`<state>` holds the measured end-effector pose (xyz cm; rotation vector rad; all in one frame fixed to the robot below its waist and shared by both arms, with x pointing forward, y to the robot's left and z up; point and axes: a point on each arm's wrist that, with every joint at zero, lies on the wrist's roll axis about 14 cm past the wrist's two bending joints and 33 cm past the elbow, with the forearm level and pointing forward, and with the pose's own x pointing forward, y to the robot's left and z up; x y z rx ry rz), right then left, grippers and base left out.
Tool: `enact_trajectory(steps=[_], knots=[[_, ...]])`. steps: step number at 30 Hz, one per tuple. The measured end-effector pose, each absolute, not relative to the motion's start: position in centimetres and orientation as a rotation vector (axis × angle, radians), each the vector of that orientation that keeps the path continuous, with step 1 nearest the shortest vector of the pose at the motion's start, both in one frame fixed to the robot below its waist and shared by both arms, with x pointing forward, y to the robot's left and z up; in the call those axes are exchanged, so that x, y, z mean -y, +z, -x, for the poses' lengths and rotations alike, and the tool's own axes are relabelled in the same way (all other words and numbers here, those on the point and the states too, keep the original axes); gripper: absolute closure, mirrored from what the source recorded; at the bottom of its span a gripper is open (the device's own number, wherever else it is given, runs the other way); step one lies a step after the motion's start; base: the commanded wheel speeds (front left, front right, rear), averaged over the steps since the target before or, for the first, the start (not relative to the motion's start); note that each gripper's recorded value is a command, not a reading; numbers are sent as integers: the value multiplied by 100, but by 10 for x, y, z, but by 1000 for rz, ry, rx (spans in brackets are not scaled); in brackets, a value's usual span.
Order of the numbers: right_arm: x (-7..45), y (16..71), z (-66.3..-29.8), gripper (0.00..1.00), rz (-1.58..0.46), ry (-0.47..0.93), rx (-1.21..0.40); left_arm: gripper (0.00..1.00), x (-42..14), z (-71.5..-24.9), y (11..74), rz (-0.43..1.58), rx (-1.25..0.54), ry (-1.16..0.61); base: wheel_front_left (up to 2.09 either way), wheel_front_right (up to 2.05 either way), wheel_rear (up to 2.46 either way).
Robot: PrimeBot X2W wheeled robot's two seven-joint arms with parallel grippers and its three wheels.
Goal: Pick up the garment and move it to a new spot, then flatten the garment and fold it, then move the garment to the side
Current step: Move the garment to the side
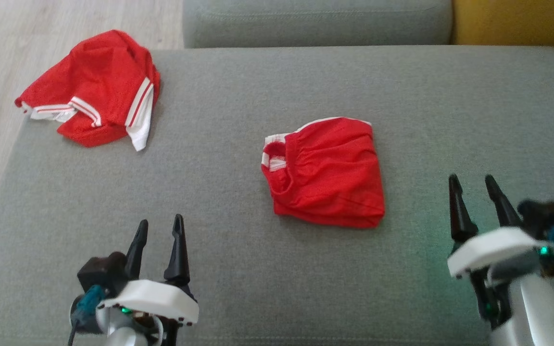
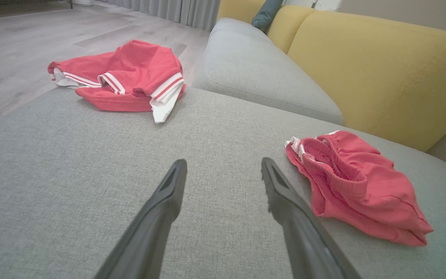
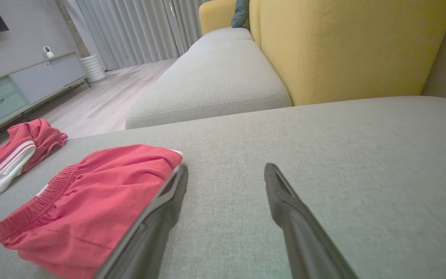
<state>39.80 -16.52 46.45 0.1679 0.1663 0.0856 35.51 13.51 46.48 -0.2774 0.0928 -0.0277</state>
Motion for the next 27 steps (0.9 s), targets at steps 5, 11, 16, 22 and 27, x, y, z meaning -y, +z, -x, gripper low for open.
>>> enact_trajectory(steps=[5,11,16,22,27], knots=[[134,459,-428,0,-125,183,-316,0,-140,-354,458,291,-112,3,0,0,0],[101,441,-445,0,-68,285,-500,0,-144,-355,452,303,-129,20,0,0,0],[98,416,-449,0,-22,327,-657,0,-147,-359,451,312,-129,34,0,0,0],[95,394,-452,0,-57,345,-791,0,-151,-359,444,308,-148,48,0,0,0],[84,383,-453,0,-124,366,-867,0,-154,-359,438,301,-165,59,0,0,0]])
